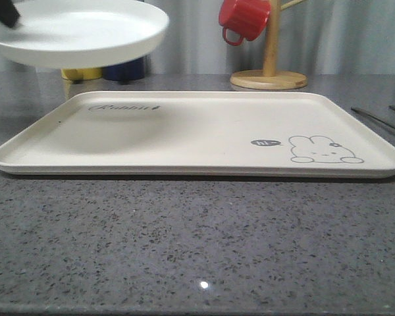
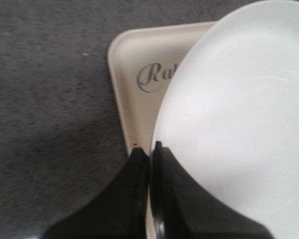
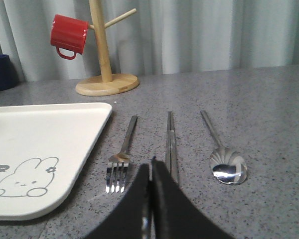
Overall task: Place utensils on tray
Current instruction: 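Lift the white plate and lower it onto the tray with the left gripper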
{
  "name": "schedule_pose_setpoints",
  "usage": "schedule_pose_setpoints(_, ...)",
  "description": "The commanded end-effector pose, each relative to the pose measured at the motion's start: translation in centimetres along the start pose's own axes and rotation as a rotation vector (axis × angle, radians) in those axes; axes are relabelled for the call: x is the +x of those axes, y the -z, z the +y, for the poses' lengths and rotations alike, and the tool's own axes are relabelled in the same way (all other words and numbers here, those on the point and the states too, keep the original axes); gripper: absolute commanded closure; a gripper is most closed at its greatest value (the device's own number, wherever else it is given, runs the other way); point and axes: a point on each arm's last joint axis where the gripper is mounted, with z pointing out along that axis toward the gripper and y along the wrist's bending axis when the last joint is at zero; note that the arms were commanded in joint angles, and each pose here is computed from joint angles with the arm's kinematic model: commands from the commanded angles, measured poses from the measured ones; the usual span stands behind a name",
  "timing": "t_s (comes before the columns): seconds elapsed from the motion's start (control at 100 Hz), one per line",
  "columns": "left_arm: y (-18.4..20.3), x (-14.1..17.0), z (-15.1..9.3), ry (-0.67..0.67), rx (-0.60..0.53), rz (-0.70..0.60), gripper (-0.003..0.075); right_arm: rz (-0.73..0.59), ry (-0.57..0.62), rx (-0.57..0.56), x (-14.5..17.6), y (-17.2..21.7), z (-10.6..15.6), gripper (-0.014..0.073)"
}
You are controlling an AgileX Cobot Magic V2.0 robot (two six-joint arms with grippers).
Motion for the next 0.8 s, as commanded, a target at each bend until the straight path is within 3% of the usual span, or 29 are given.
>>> schedule_pose_setpoints(0.0, -0.4, -1.2, -2.3, -0.031, 0.052, -0.072, 0.0738, -0.123, 0.007, -0.007, -1.5, 0.3, 0.1, 0.0663)
schedule_pose_setpoints(0.28, -6.9, -0.7, -2.6, -0.025, 0.09, 0.072, 0.0738, -0.123, 0.007, -0.007, -1.5, 0.3, 0.1, 0.0663)
schedule_pose_setpoints(0.58, -8.4, -0.5, -2.1, -0.009, 0.087, 0.095, 0.0731, -0.123, 0.007, -0.007, -1.5, 0.3, 0.1, 0.0663)
schedule_pose_setpoints(0.65, -8.4, -0.5, -2.1, -0.009, 0.087, 0.095, 0.0681, -0.123, 0.007, -0.007, -1.5, 0.3, 0.1, 0.0663)
schedule_pose_setpoints(0.79, -8.4, -0.6, -2.1, -0.007, 0.088, 0.092, 0.0454, -0.123, 0.007, -0.007, -1.5, 0.3, 0.1, 0.0663)
